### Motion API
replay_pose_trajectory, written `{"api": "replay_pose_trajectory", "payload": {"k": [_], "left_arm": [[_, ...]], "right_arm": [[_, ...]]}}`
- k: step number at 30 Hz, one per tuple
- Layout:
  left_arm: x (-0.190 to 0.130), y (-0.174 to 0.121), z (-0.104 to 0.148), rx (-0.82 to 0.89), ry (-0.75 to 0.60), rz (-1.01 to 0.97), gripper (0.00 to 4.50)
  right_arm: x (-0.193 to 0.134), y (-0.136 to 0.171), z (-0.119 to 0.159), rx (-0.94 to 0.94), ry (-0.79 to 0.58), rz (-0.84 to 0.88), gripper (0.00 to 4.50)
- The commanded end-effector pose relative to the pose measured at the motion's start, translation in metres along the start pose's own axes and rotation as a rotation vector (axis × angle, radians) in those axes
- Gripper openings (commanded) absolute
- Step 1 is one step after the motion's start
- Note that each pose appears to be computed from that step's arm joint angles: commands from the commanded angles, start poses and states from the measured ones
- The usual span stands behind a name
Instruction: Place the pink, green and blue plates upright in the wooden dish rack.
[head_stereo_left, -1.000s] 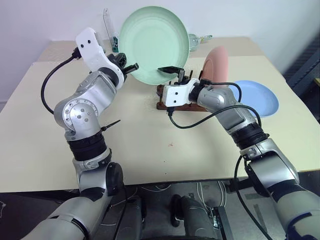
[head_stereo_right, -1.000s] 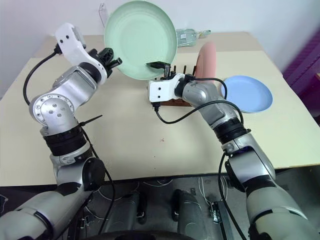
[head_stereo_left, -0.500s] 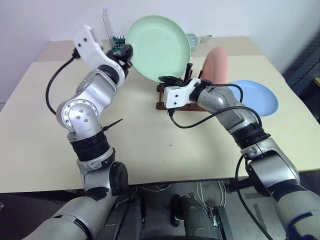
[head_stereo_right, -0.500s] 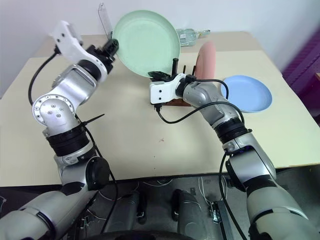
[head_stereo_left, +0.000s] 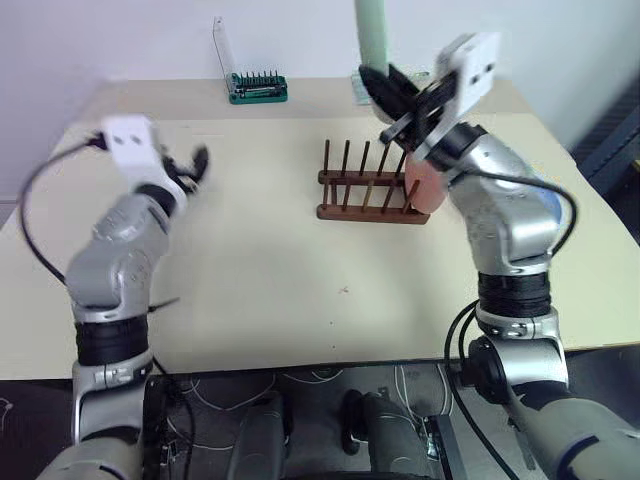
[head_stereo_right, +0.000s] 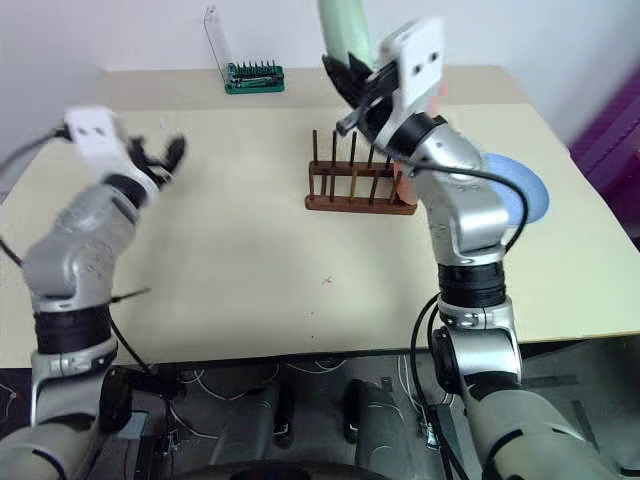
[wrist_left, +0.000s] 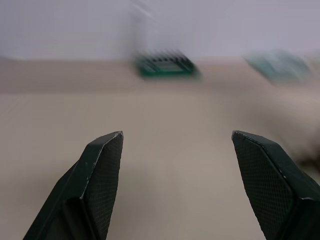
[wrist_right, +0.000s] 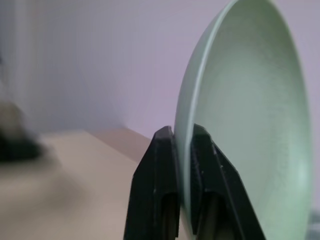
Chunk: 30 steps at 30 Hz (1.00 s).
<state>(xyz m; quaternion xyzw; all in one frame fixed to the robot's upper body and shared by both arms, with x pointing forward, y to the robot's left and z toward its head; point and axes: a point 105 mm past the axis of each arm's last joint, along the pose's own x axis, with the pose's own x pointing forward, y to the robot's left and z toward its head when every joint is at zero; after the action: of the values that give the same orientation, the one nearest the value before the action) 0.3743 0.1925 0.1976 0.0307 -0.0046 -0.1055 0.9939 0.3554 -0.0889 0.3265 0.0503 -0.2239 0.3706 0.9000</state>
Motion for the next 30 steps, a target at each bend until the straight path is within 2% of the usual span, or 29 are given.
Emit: {"api": "replay_pose_trajectory", "payload": {"k": [1,8,19,22,25,30], "left_arm": [[-0.011,-0.050,-0.003,0.104,-0.032,-0.277,3.56],[-0.020,-0.071,-0.019,0.073,-0.010,-0.408,3.56],[-0.033,-0.085,-0.027,0.088,0.010,-0.515,3.56],[-0.036,-0.090,-0.027,0.092,0.006,-0.533,3.56],[-0.037,-0.091,-0.027,0.090,0.004,-0.531,3.63],[-0.039,-0.092,-0.027,0.090,0.003,-0.533,3.63]], "right_arm": [[-0.008,0.002,0.013,0.190,-0.018,-0.022,0.00],[-0.012,-0.011,0.001,0.343,0.064,-0.110,0.00],[-0.007,-0.037,-0.033,0.411,0.208,-0.228,0.00],[-0.005,-0.040,-0.035,0.415,0.216,-0.237,0.00],[-0.003,-0.043,-0.034,0.411,0.214,-0.242,1.04],[-0.001,-0.042,-0.024,0.187,0.222,-0.217,3.55]]}}
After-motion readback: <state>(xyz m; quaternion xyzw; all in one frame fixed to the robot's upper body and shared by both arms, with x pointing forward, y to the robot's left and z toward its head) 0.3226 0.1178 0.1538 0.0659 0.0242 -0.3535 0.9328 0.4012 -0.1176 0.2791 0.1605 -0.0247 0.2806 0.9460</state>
